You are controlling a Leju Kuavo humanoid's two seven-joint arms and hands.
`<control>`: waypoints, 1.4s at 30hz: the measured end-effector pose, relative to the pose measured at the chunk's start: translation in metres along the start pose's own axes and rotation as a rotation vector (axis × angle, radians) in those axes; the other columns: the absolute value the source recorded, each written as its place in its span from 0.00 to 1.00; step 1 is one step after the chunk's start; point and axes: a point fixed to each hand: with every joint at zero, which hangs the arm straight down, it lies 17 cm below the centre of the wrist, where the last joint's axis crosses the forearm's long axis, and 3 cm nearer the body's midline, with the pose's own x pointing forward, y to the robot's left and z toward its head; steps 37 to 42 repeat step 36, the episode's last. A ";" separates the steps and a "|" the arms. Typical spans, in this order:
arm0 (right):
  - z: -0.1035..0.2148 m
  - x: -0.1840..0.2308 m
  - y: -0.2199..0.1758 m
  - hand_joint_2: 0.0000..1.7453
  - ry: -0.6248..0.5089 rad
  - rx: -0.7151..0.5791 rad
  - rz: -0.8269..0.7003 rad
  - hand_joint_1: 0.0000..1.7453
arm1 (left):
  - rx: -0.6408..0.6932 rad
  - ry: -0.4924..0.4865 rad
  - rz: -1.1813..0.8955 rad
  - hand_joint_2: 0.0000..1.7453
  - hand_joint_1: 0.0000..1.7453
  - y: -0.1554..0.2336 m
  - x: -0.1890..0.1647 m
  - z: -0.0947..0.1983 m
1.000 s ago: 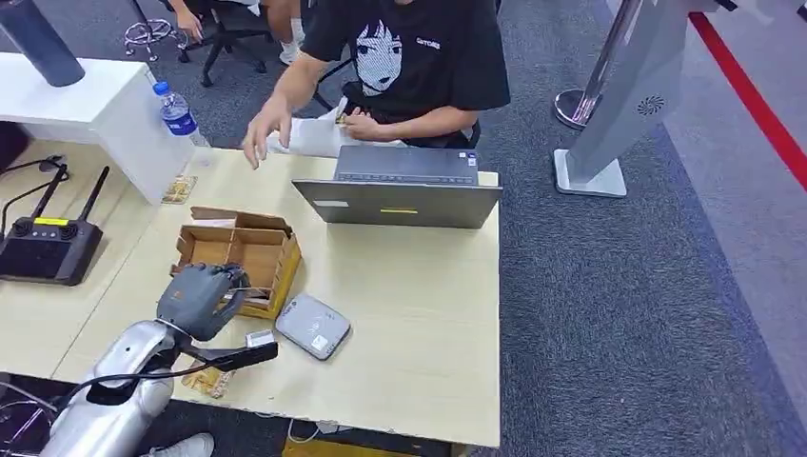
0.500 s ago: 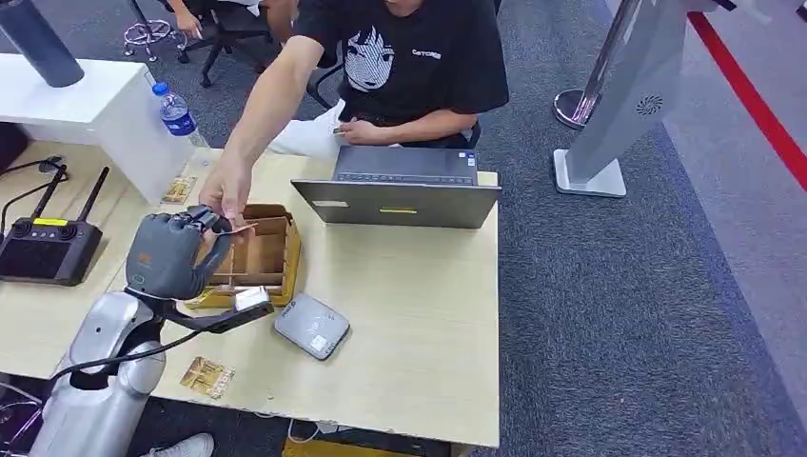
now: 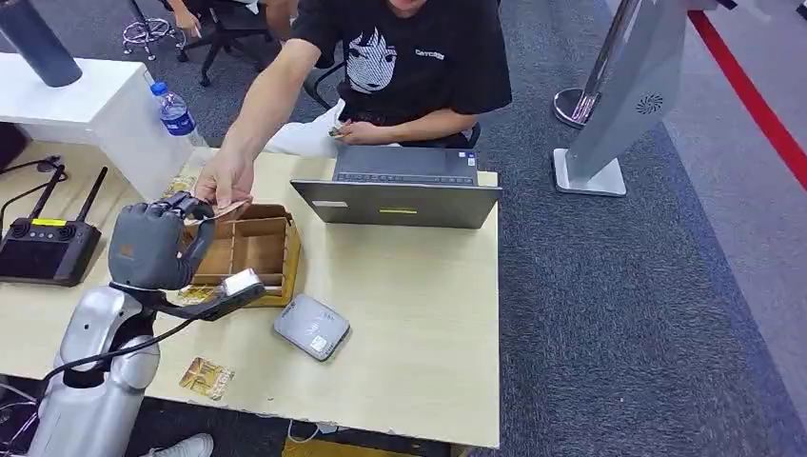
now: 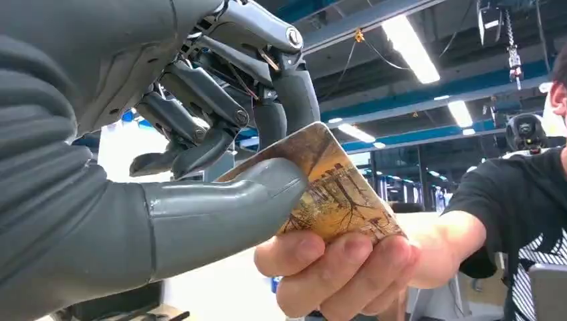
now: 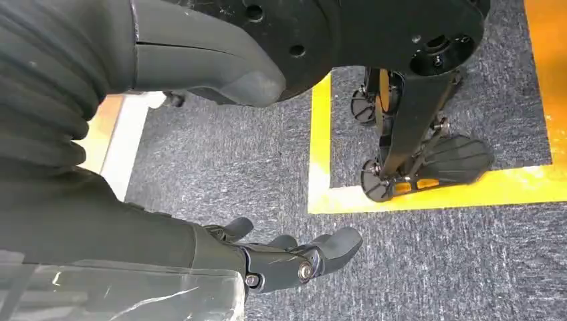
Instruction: Pass the card to the sensor for recognition and then transmit it.
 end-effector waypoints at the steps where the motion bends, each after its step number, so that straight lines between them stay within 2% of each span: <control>1: 0.000 0.000 0.000 1.00 0.001 0.000 0.000 0.00 | -0.005 0.000 0.002 1.00 0.00 -0.001 0.000 0.000; 6: 0.000 0.000 0.001 1.00 0.001 0.002 0.002 0.00 | 0.032 0.013 0.027 1.00 0.00 0.003 0.005 0.007; 11: 0.000 -0.002 0.006 1.00 0.004 0.007 -0.010 0.00 | 0.231 0.080 0.115 1.00 0.00 0.052 0.000 0.022; 15: 0.001 -0.003 0.009 1.00 0.005 0.004 -0.022 0.00 | 0.434 0.149 0.303 1.00 0.00 0.106 -0.027 0.049; 17: 0.001 -0.003 0.009 1.00 0.006 0.000 -0.036 0.00 | 0.578 0.211 0.470 1.00 0.00 0.136 -0.059 0.074; 20: 0.000 -0.004 0.008 1.00 0.011 -0.013 -0.050 0.00 | 0.776 0.319 0.731 1.00 0.00 0.161 -0.112 0.122; 22: 0.000 -0.003 0.004 1.00 0.012 -0.025 -0.056 0.00 | 0.958 0.420 0.926 1.00 0.00 0.171 -0.156 0.177; 23: 0.000 -0.003 0.003 1.00 0.013 -0.028 -0.053 0.00 | 1.021 0.440 0.993 1.00 0.00 0.173 -0.169 0.196; 26: 0.000 -0.003 0.001 1.00 0.015 -0.033 -0.047 0.00 | 1.139 0.556 1.002 1.00 0.00 0.169 -0.199 0.264; 31: 0.000 0.004 0.001 1.00 0.006 -0.032 -0.048 0.00 | 1.192 0.784 0.972 1.00 0.00 0.140 -0.226 0.326; 32: 0.000 0.004 0.001 1.00 0.005 -0.030 -0.048 0.00 | 1.177 0.876 0.960 1.00 0.66 0.120 -0.235 0.344; 33: 0.000 0.004 0.002 1.00 0.006 -0.029 -0.041 0.00 | 1.163 0.957 0.956 1.00 1.00 0.100 -0.244 0.361; 35: 0.000 0.005 0.003 1.00 0.006 -0.025 -0.031 0.00 | 1.140 1.096 0.970 1.00 1.00 0.061 -0.257 0.400; 36: 0.000 0.005 0.002 1.00 0.006 -0.025 -0.027 0.00 | 1.133 1.134 0.978 1.00 1.00 0.048 -0.263 0.414; 42: 0.000 0.005 0.002 1.00 0.006 -0.025 -0.027 0.00 | 1.133 1.134 0.978 1.00 1.00 0.048 -0.263 0.414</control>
